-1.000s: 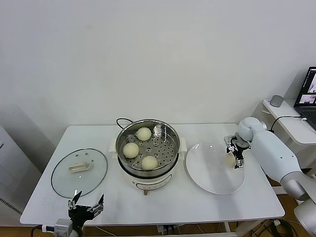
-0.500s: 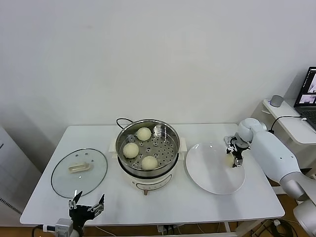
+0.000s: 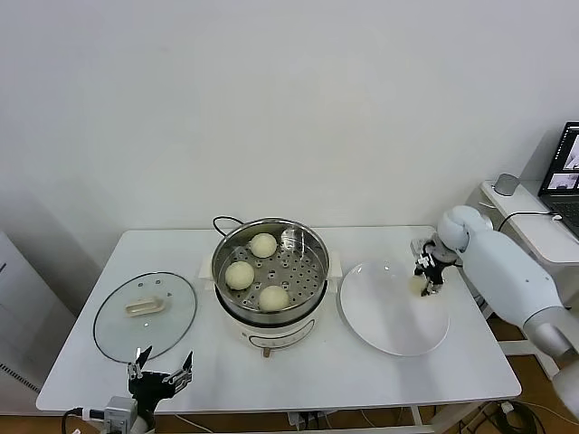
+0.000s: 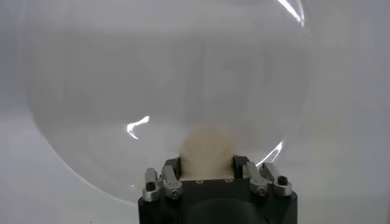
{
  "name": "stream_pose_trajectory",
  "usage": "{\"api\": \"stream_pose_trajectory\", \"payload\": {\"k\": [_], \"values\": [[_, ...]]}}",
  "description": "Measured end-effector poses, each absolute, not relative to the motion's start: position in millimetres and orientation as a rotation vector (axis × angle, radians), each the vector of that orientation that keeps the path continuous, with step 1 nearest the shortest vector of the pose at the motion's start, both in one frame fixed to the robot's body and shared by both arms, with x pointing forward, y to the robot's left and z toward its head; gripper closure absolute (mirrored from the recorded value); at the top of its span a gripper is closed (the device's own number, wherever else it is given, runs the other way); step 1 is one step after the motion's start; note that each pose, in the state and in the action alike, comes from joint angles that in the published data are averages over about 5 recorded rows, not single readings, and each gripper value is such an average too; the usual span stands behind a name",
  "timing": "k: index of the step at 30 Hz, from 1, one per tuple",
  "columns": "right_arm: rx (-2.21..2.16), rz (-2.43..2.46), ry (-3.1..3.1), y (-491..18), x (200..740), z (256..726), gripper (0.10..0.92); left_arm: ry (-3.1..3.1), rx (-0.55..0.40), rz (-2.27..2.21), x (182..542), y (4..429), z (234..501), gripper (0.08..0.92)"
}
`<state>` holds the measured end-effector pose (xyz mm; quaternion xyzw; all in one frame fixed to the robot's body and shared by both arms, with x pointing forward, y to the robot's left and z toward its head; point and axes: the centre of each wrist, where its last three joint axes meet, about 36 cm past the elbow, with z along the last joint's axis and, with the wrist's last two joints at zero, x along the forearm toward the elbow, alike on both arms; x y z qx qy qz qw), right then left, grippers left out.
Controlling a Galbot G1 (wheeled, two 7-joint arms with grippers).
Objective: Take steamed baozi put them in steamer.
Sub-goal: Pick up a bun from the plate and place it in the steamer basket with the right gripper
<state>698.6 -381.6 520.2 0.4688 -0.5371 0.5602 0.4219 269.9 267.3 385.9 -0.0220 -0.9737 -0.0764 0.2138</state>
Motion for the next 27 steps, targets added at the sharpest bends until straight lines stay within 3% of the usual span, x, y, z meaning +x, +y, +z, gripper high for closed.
{"api": "stream_pose_trajectory", "payload": {"k": [15, 27], "values": [[1.306, 1.377, -1.481, -239, 717, 685, 0.505, -2.738, -0.027, -0.318, 278, 266, 395, 0.177], [1.383, 1.34, -1.379, -111, 712, 696, 0.505, -2.766, -0.042, -0.33, 281, 260, 401, 0.177]]}}
